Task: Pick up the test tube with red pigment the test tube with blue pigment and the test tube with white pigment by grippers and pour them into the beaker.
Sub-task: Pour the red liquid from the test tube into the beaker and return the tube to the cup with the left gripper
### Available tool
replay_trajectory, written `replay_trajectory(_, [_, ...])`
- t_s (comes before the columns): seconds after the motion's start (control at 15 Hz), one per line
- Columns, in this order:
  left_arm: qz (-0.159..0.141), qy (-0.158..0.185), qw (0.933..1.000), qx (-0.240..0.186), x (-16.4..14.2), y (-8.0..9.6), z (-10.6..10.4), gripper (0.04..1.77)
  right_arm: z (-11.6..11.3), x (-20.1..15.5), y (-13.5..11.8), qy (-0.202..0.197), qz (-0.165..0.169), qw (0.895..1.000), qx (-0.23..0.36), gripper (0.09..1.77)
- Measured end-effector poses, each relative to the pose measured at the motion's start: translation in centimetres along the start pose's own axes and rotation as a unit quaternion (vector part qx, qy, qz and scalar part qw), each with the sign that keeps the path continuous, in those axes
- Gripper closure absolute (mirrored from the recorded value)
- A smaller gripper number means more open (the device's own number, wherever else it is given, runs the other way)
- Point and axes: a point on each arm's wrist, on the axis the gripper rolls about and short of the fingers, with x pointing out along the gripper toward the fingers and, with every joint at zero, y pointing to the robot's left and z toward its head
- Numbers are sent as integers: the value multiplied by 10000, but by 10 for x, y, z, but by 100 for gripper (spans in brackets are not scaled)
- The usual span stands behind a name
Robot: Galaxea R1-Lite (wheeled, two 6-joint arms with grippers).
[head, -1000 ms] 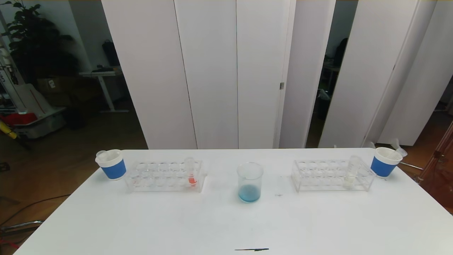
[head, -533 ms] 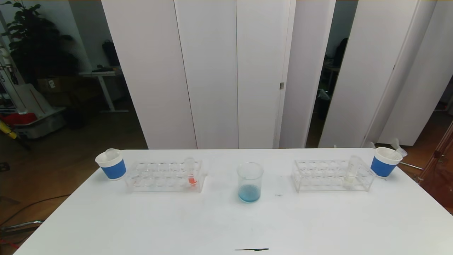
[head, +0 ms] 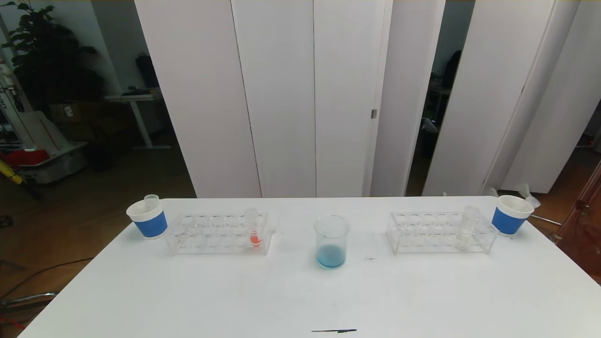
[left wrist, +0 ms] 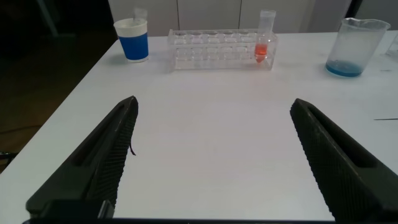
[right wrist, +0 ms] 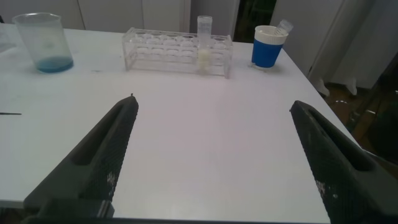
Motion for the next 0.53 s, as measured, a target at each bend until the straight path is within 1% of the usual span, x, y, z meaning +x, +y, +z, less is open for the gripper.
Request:
replay_trajectory(0.27, [4, -70, 10000, 27, -1, 0, 3, 6, 0, 0, 0, 0, 0, 10000, 0, 11])
replay_trajectory(0.4, [-30, -227, 9997, 18, -4, 0, 15, 6, 0, 0, 0, 2, -2, 10000, -2, 11])
replay_trajectory(0.53, [-30, -343, 9994, 15, -10, 0, 32, 6, 0, 0, 0, 2, -2, 10000, -2, 11])
